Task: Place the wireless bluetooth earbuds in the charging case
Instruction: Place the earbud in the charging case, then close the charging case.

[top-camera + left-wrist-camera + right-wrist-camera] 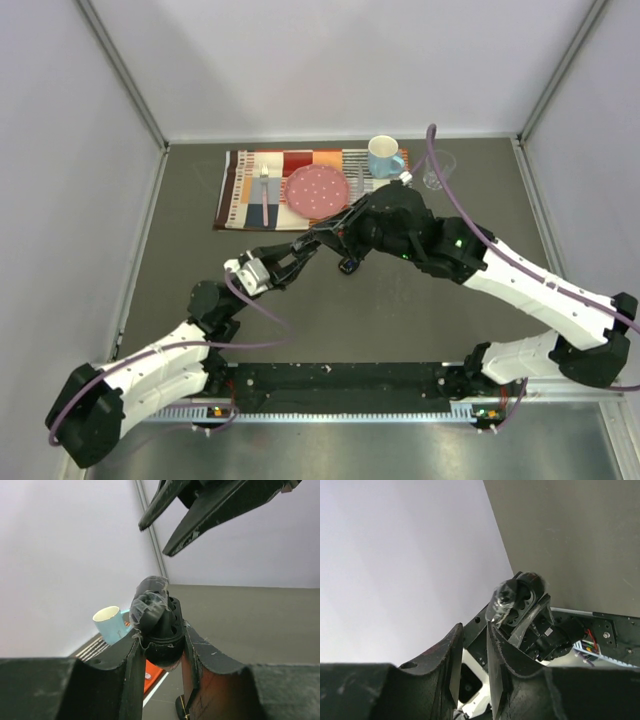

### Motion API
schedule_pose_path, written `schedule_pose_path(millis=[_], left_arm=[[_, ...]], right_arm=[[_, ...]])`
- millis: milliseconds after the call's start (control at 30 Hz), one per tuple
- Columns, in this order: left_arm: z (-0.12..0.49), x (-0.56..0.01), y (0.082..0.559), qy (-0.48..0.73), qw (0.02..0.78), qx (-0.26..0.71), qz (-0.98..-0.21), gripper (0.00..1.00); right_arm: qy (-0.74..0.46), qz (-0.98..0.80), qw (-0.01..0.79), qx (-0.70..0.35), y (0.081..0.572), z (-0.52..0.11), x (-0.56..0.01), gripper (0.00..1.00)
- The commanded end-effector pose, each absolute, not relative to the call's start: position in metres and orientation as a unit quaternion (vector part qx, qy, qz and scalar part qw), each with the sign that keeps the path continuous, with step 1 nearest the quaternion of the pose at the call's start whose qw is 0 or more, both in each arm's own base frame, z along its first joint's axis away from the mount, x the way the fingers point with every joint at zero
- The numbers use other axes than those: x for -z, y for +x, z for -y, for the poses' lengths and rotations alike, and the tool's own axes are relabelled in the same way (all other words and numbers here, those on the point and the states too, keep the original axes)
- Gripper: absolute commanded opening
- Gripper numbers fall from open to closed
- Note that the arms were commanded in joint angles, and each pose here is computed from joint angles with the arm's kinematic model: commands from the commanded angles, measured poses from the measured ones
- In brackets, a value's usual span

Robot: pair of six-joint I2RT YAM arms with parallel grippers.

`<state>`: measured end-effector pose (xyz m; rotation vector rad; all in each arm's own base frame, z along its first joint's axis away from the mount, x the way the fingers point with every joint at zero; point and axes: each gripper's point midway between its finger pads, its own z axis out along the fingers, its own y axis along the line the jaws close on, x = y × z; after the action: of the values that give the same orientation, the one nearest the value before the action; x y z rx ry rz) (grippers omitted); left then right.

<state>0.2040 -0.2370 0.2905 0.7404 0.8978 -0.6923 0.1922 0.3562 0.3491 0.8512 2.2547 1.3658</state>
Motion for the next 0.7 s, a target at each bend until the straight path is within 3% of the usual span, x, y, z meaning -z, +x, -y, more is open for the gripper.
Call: schedule_pose_path(millis=[0, 200, 300, 533, 667], left_arm=[[0.235, -0.314, 0.197, 0.312, 0.796, 0.349, -0.383, 0.00], [0.236, -0.324, 0.189, 0.300, 0.791, 0.383, -0.371, 0.00], [0.241, -0.327, 0.183, 0.310, 0.778, 0.404, -0.369, 0.00], [0.253, -0.328, 0.166, 0.335, 0.741, 0.456, -0.361, 0.00], [0.258, -0.331, 0.159, 0.348, 0.725, 0.476, -0.356, 0.00]], right_arm=[[0.278, -0.780, 0.230, -0.512, 0.196, -0.347, -0.379, 0.25], [0.130, -0.740, 0.414, -0.515, 0.202, -0.307, -0.421, 0.25], [0.063, -0.739, 0.476, -0.472, 0.206, -0.283, -0.414, 0.35], [-0.102, -0.744, 0.436, -0.496, 0.187, -0.311, -0.410, 0.38], [-0.138, -0.753, 0.414, -0.493, 0.190, -0.331, -0.402, 0.38]])
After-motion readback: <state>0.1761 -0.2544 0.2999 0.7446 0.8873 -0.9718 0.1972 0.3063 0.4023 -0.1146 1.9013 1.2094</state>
